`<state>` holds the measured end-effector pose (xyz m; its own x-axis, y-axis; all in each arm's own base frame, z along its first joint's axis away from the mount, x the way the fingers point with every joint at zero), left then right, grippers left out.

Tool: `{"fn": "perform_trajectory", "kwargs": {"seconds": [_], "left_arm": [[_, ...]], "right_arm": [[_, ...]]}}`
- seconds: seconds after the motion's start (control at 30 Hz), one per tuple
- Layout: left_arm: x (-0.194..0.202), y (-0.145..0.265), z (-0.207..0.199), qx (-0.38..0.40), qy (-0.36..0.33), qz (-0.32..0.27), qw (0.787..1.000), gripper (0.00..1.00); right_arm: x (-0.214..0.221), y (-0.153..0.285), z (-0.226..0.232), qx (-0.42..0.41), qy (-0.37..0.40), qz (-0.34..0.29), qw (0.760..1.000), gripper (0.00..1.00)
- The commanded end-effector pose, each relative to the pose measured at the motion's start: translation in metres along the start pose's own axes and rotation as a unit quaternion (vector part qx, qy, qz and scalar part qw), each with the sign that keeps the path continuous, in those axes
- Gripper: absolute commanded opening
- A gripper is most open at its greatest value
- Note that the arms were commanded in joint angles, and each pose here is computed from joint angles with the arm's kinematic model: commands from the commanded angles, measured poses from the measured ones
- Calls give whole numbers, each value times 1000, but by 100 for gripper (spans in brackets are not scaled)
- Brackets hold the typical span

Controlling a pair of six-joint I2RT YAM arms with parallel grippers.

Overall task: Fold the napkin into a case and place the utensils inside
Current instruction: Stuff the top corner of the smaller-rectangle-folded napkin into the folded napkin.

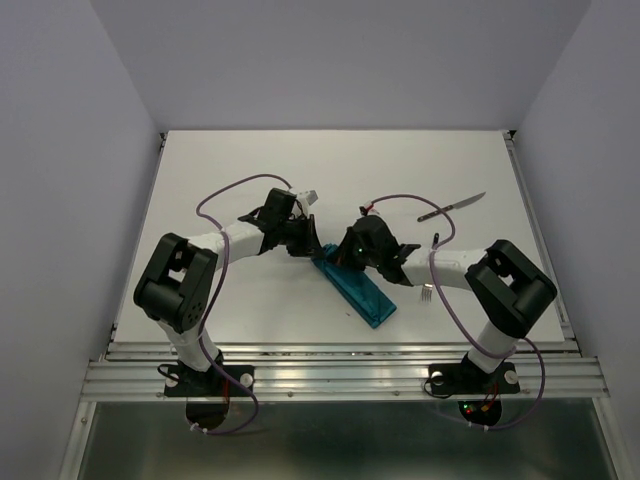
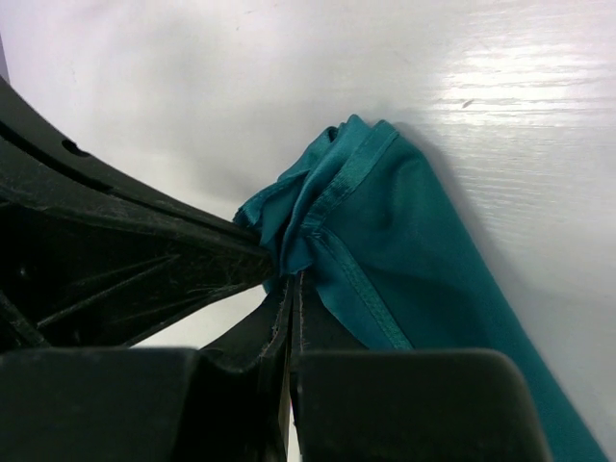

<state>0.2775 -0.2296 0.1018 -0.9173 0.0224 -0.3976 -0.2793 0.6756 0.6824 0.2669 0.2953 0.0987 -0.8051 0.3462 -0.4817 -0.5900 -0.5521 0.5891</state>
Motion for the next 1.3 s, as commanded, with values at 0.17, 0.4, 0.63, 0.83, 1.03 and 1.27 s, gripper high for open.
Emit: {"fn": "perform_trajectory", "kwargs": {"seconds": [0.17, 0.4, 0.63, 0.83, 1.03, 1.27], "left_arm": [[-1, -1, -2, 18, -17, -3, 1000, 0], [-2, -1, -3, 21, -19, -2, 1000, 0], [-2, 0, -5, 25, -21, -3, 999, 0], [-2, 0, -6, 30, -24, -2, 999, 0], [-2, -1, -6, 30, -22, -2, 999, 0], [-1, -7, -1, 23, -11, 5, 1000, 0]], "right_arm": [[-19, -1, -2, -18, -25, -39, 999, 1], [-18, -7, 10, -52, -20, -21, 998, 1], [-15, -18, 15, -71, -23, -2, 997, 1], [-5, -33, 9, -71, -35, 19, 997, 1], [3, -45, -4, -51, -40, 28, 998, 1], [0, -38, -1, -55, -36, 21, 998, 1]]}}
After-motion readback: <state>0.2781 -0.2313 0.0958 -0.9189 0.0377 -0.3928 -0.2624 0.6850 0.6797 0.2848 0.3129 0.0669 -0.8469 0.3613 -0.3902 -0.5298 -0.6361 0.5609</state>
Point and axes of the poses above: each gripper's point midway between its finger pads, its own y axis back along the fingers, its own z axis along the line the jaws close on, x = y × z, the point moved 6 cm from there along y, back along the fingers, and after that the axes turned 1 degree about y, right-handed, at the moved point
